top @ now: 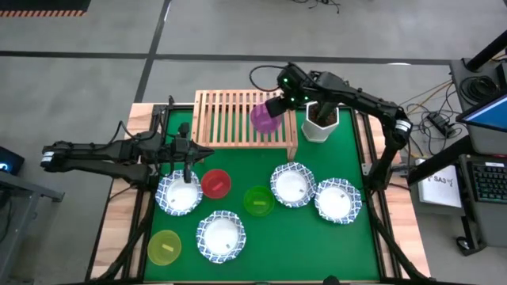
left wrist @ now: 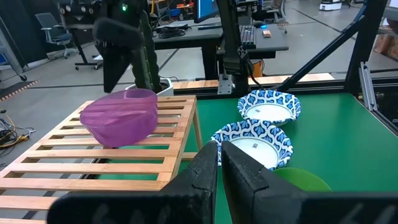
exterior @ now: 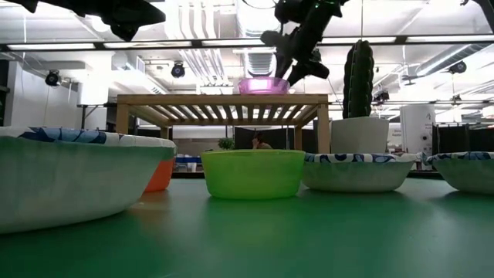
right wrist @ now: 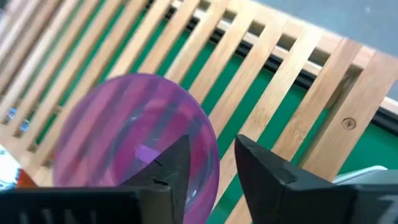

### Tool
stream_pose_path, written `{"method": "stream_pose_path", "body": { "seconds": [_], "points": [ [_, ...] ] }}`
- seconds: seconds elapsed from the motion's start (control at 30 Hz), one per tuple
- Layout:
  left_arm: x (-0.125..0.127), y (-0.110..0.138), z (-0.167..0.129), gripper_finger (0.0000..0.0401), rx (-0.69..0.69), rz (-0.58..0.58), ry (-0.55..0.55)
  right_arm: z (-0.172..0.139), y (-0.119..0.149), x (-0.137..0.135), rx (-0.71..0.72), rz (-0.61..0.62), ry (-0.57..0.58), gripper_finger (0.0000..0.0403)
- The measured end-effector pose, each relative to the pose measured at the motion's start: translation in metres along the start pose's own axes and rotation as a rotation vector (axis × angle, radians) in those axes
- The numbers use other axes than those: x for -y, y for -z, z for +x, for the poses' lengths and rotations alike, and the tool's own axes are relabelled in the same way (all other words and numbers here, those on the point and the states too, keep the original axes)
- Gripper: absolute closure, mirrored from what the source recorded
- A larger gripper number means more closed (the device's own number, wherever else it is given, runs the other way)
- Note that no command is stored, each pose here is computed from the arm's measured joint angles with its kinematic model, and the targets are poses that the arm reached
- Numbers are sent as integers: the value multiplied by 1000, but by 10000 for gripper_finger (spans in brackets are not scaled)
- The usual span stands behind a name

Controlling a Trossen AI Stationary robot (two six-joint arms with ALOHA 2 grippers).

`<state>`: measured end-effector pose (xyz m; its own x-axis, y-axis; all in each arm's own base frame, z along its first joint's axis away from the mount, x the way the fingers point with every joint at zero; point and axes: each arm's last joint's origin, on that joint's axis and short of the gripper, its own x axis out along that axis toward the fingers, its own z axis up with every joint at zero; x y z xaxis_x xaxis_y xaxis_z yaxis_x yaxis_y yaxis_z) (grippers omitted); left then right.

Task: Place and stack bowls onto a shelf
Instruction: Stack the small orange bowl on top of the small purple bowl on the shelf

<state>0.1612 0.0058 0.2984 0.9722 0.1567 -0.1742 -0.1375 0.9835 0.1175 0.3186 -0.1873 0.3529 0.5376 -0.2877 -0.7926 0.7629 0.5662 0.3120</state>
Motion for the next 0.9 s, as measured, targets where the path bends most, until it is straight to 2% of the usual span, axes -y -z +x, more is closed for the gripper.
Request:
{"method": "stream_pose_path", "body": {
  "seconds": [0.1,0.2,0.4,0.57,0.67,0.77,0.9],
  "points": [
    [0,0,0,397,0,0,0,-13,-1,1,29,-10,-21,267],
    [0,0,0,397,0,0,0,-33,1,-2,58,-76,-65,260],
    [0,-1,1,397,13,-10,-1,-77,28,-38,122,-352,-179,271],
    [1,-3,6,397,37,-30,-3,-110,68,-72,154,-553,-285,287],
    [2,-3,12,397,41,-54,-3,-119,100,-87,175,-645,-279,296],
    [3,0,19,397,16,-101,0,-122,133,-96,197,-704,-290,305],
    [5,6,29,397,-32,-181,9,-123,174,-101,196,-753,-378,316]
  ]
}}
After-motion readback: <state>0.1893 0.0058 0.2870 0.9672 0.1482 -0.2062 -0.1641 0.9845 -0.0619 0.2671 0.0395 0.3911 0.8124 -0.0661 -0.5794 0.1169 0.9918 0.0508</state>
